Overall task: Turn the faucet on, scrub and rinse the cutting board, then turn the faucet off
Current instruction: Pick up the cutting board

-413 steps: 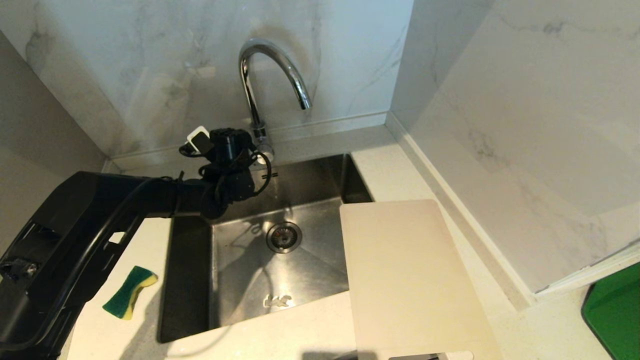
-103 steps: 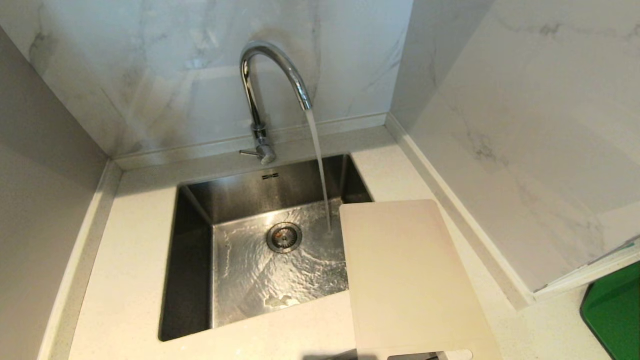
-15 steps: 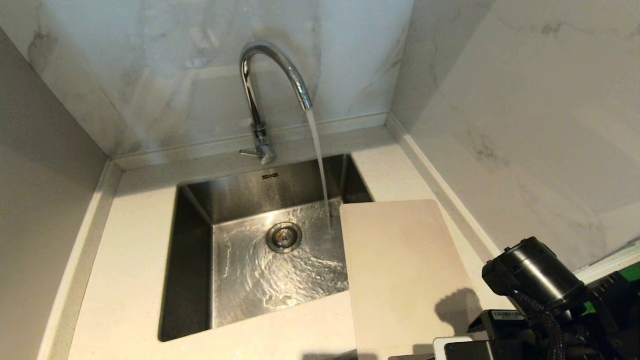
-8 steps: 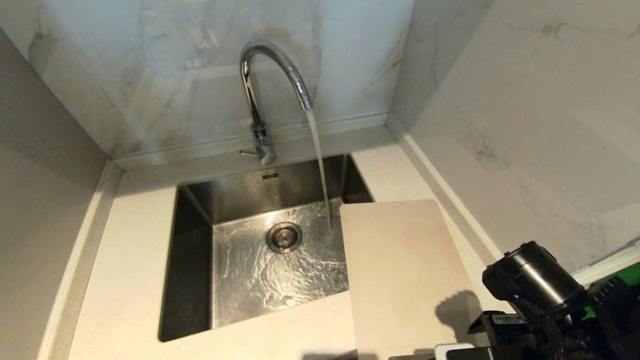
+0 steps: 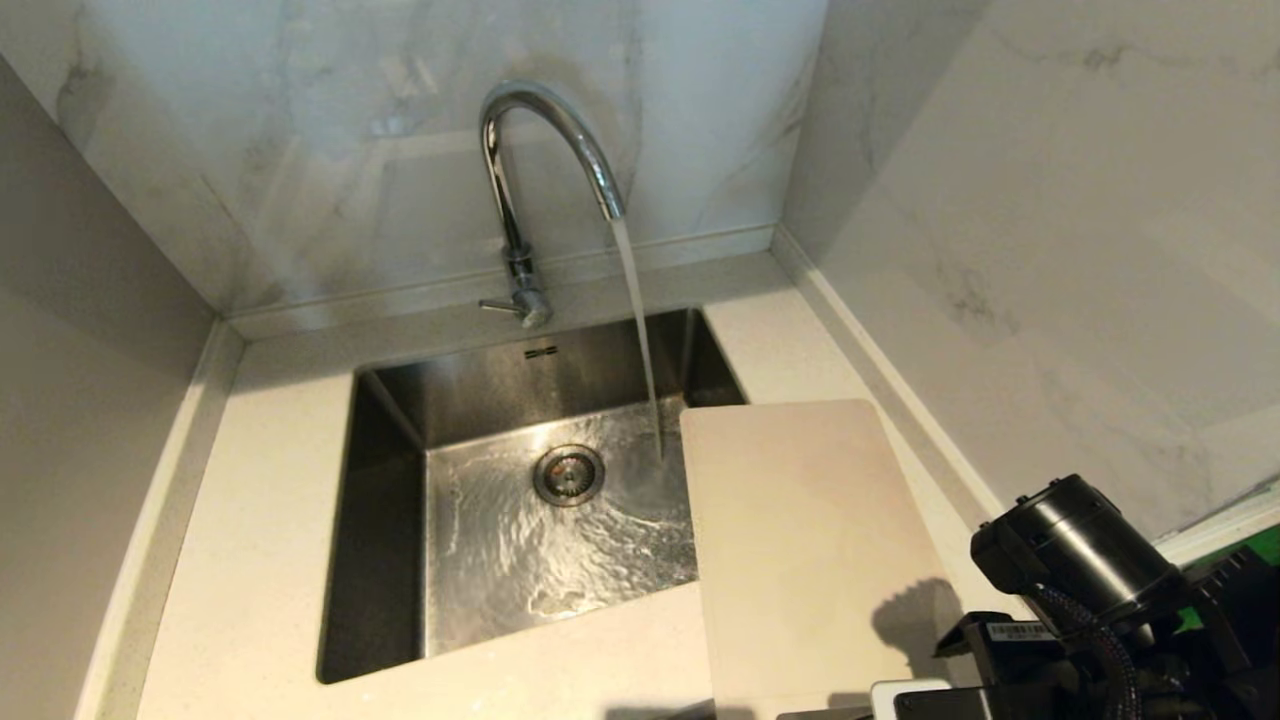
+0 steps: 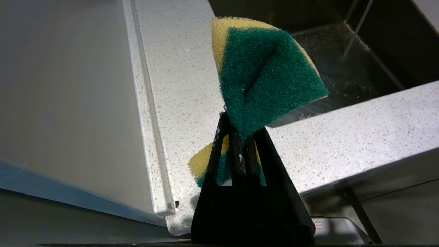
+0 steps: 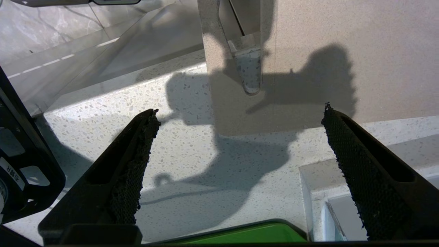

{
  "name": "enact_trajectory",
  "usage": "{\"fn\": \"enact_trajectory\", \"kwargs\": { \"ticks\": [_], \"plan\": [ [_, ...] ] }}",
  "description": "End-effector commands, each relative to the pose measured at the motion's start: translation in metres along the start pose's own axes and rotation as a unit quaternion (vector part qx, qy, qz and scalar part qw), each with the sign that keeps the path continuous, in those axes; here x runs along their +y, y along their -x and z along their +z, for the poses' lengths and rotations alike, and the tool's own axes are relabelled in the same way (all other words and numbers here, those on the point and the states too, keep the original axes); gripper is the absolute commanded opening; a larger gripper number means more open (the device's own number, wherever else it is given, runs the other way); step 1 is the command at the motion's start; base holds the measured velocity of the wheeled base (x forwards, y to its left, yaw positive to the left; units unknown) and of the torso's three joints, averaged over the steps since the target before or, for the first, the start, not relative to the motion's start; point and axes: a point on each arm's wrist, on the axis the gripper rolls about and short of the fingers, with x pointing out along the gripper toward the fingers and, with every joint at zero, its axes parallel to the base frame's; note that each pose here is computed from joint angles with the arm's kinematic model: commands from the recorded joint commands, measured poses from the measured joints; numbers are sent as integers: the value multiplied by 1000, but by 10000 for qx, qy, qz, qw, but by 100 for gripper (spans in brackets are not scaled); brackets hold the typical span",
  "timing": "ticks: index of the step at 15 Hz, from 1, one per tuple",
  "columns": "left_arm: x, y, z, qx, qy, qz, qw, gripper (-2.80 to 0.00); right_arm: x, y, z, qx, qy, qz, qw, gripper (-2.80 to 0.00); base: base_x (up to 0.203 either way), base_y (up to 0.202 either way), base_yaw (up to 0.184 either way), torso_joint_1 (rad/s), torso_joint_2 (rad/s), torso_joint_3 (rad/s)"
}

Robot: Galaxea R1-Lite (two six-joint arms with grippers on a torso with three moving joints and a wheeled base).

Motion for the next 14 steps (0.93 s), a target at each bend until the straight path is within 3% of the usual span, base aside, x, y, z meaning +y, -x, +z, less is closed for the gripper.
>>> {"fn": "enact_trajectory", "kwargs": {
  "ticks": [1, 14],
  "plan": [
    [0, 0, 0, 6, 4, 4, 10000, -280, 1, 3, -1, -23, 33, -49, 10000, 0, 0, 0, 0, 0, 0, 0],
    [0, 0, 0, 6, 4, 4, 10000, -280, 6, 7, -3, 14, 73, 12, 10000, 0, 0, 0, 0, 0, 0, 0]
  ]
}}
